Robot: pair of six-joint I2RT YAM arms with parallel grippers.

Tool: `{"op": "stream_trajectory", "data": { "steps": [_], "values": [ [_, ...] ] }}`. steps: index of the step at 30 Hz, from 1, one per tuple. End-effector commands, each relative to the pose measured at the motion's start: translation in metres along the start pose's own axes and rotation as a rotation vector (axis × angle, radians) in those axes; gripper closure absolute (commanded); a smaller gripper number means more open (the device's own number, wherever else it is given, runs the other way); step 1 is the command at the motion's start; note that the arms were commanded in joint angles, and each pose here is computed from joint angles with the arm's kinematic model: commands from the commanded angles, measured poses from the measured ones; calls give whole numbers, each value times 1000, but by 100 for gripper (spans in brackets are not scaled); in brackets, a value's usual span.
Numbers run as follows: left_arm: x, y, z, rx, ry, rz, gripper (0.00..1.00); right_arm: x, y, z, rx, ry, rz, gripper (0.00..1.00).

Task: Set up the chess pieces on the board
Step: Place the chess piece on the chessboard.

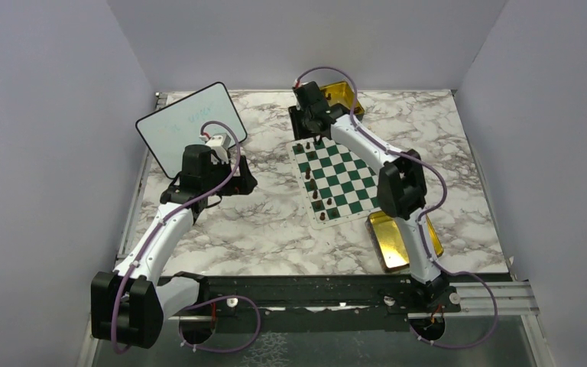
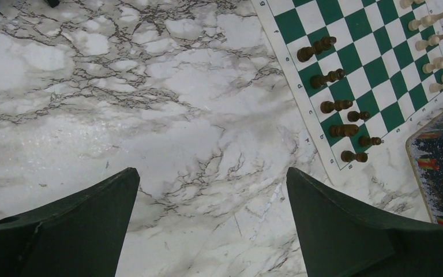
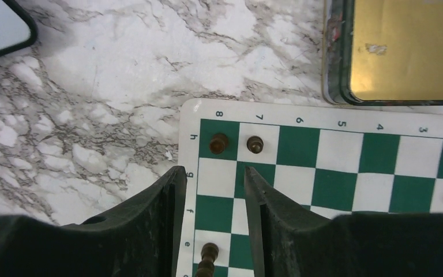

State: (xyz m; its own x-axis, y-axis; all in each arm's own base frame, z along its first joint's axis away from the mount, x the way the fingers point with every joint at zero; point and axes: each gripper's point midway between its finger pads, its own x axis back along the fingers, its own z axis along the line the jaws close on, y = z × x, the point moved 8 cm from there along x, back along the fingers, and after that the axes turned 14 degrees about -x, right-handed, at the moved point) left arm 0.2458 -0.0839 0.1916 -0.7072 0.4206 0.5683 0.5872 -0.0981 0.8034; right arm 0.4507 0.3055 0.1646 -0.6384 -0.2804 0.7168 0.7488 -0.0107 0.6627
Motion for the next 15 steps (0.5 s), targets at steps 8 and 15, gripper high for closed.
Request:
{"op": "stream_trajectory", "data": {
  "steps": [8, 15],
  "values": [
    [4, 35, -12, 9, -103, -75, 12, 99, 22, -15, -106, 46, -192, 51],
    [-5, 88, -21, -19, -101, -117, 24, 150, -14, -37, -172, 81, -230, 43]
  ]
}}
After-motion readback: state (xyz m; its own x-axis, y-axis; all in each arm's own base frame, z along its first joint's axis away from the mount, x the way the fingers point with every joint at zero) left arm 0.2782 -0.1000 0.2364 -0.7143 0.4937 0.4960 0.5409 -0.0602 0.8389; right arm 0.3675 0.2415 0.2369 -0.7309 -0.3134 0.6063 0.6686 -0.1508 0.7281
